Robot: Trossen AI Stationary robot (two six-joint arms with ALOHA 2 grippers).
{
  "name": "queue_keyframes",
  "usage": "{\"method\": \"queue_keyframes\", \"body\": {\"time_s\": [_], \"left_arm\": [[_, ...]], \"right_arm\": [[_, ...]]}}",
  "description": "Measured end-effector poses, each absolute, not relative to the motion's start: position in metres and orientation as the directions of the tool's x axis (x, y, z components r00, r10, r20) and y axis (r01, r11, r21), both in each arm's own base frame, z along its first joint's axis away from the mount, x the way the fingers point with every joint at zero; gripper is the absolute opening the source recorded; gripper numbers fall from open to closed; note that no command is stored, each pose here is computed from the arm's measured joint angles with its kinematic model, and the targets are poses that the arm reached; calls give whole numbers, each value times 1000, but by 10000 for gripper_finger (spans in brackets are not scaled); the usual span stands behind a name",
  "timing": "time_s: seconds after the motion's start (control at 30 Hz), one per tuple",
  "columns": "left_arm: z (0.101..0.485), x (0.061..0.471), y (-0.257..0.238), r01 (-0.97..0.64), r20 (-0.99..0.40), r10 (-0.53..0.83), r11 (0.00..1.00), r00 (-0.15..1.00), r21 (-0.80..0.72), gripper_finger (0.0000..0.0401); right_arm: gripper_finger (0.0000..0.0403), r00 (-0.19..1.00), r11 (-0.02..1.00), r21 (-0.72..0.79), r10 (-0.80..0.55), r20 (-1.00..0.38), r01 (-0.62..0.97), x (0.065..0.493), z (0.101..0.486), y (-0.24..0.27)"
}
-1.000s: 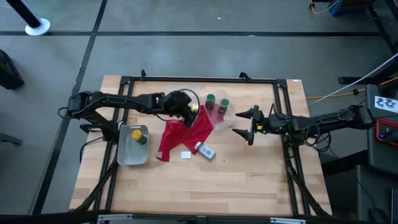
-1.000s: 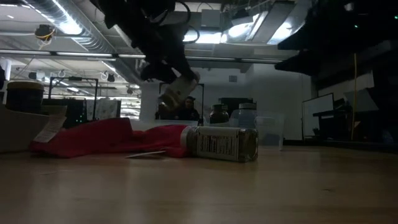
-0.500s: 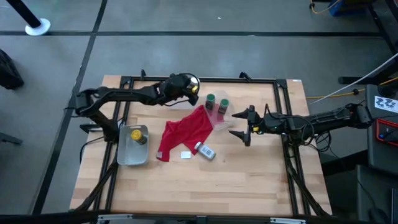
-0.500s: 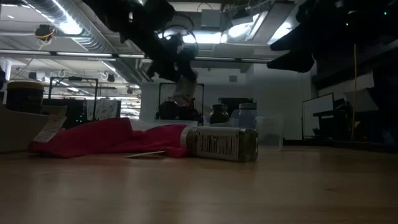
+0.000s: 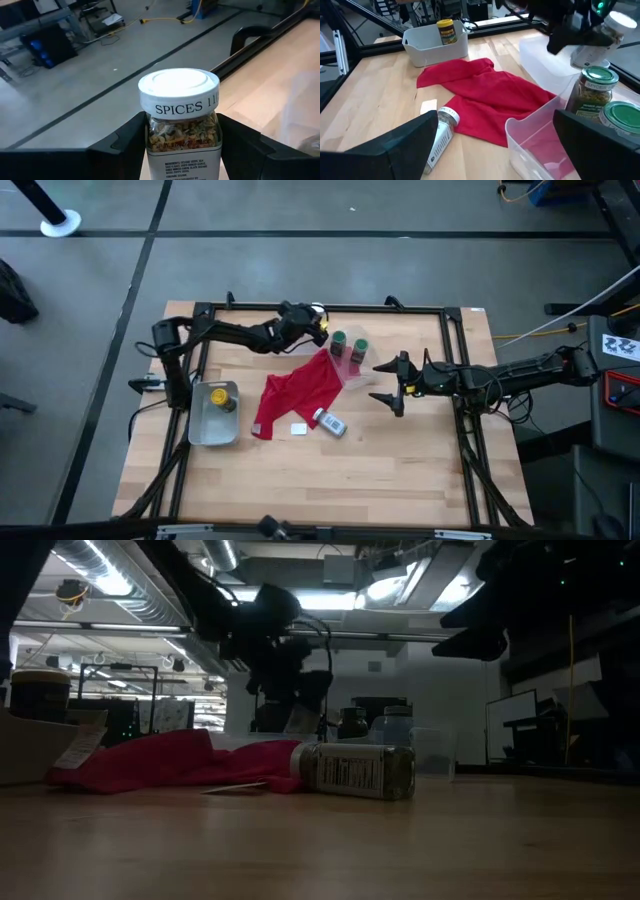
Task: Sort spices by type
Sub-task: Put the left white seasoning bottle into the left transparent bin
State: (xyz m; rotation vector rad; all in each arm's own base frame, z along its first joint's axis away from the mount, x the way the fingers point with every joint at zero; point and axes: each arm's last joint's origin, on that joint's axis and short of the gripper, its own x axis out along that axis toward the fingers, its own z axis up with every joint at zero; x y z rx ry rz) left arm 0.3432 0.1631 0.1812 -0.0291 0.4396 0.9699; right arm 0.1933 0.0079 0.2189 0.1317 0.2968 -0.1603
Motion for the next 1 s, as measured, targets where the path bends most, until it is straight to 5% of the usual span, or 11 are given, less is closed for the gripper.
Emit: {"method": "queue_keyframes", "body": {"time_s": [0.7,1.0], "left_arm": [[142,352,167,-803,-430,767,579,477,142,202],[141,349,172,-806,-439,767,574,468,143,252]], "right_arm": [[395,942,979,105,-136,-306,176,193,218,8],[395,944,981,110,-122,-307,162,193,218,8]]}}
